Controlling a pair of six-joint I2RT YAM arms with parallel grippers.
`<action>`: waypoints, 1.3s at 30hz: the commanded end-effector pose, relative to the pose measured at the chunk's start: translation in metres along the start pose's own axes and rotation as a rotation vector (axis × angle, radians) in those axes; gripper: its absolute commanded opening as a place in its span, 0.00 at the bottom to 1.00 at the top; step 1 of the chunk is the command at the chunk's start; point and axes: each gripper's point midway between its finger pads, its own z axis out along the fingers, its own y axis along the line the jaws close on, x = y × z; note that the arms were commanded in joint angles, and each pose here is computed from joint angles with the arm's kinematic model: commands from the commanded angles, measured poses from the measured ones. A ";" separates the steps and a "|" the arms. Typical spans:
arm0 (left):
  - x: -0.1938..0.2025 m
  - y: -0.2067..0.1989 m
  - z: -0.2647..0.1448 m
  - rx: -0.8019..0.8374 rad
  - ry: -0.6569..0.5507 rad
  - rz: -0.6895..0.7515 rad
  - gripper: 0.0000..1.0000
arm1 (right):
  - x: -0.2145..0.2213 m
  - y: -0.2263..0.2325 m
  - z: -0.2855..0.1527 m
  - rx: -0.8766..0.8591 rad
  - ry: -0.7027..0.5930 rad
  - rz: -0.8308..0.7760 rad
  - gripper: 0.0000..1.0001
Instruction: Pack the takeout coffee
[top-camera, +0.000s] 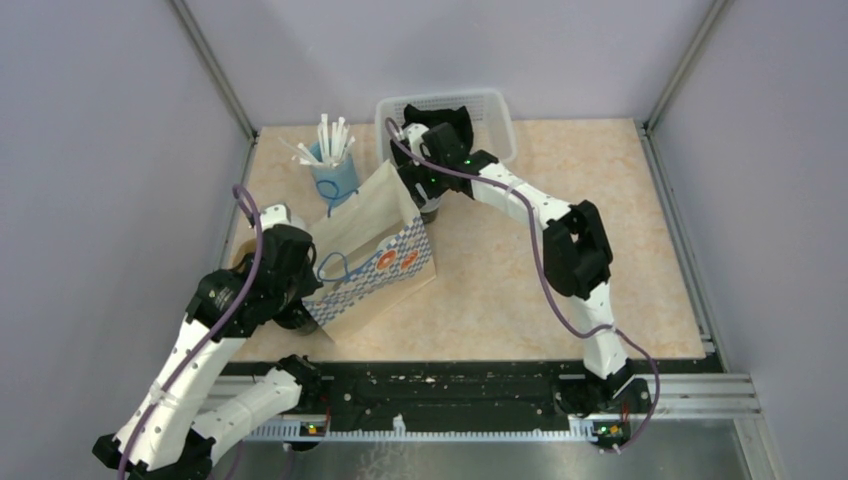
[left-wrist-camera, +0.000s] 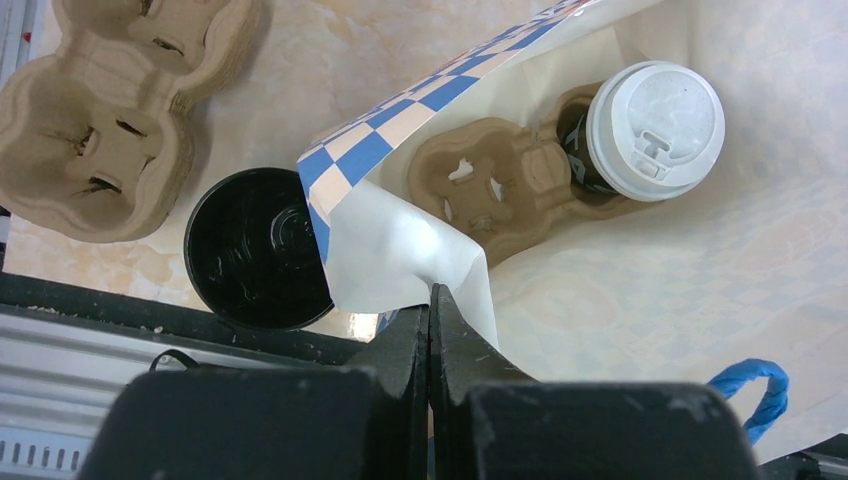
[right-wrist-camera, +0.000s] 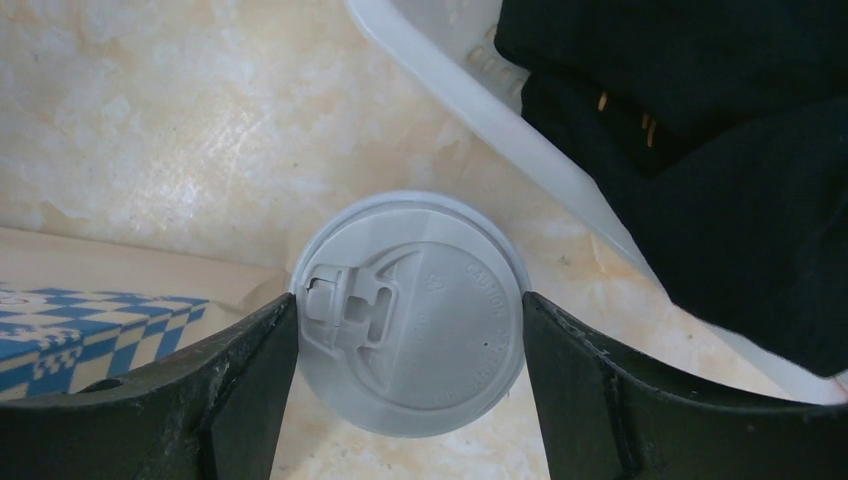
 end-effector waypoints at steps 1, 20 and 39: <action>0.007 -0.002 0.006 0.008 0.026 0.038 0.00 | -0.036 -0.015 -0.036 0.054 -0.117 0.050 0.73; -0.014 -0.035 0.003 0.174 -0.039 0.136 0.00 | -0.008 -0.066 -0.117 0.255 -0.093 0.146 0.72; -0.056 -0.143 -0.010 0.576 -0.079 0.235 0.00 | -0.027 -0.070 -0.397 0.455 -0.269 0.139 0.69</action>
